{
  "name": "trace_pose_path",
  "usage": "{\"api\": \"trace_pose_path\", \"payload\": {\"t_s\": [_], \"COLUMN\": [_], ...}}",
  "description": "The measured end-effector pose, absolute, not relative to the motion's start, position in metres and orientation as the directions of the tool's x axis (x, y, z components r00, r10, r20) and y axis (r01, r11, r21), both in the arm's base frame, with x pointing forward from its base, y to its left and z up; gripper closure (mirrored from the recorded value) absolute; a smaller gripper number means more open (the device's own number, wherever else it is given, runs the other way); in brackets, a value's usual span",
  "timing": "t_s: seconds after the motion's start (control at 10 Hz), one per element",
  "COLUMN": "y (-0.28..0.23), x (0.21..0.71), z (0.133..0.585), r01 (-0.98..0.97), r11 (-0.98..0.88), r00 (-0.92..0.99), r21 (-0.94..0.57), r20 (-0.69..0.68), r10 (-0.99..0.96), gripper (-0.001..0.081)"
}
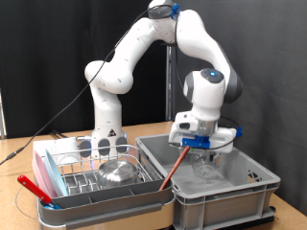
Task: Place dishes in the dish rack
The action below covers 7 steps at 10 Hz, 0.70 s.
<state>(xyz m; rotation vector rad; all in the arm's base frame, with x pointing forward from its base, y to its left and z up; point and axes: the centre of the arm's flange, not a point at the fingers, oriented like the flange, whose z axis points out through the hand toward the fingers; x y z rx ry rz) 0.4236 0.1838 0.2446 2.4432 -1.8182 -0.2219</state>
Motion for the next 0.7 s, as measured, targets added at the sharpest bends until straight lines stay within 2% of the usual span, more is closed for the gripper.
{"api": "trace_pose_path", "payload": {"t_s": [0.7], "y": [0.190], "x": [0.418], "z": [0.198], "r01": [-0.934], "r11": [-0.305], "r00": [0.295], "r21": [0.189], "r20": [-0.077], "r10": [-0.952], "gripper": [-0.0003]}}
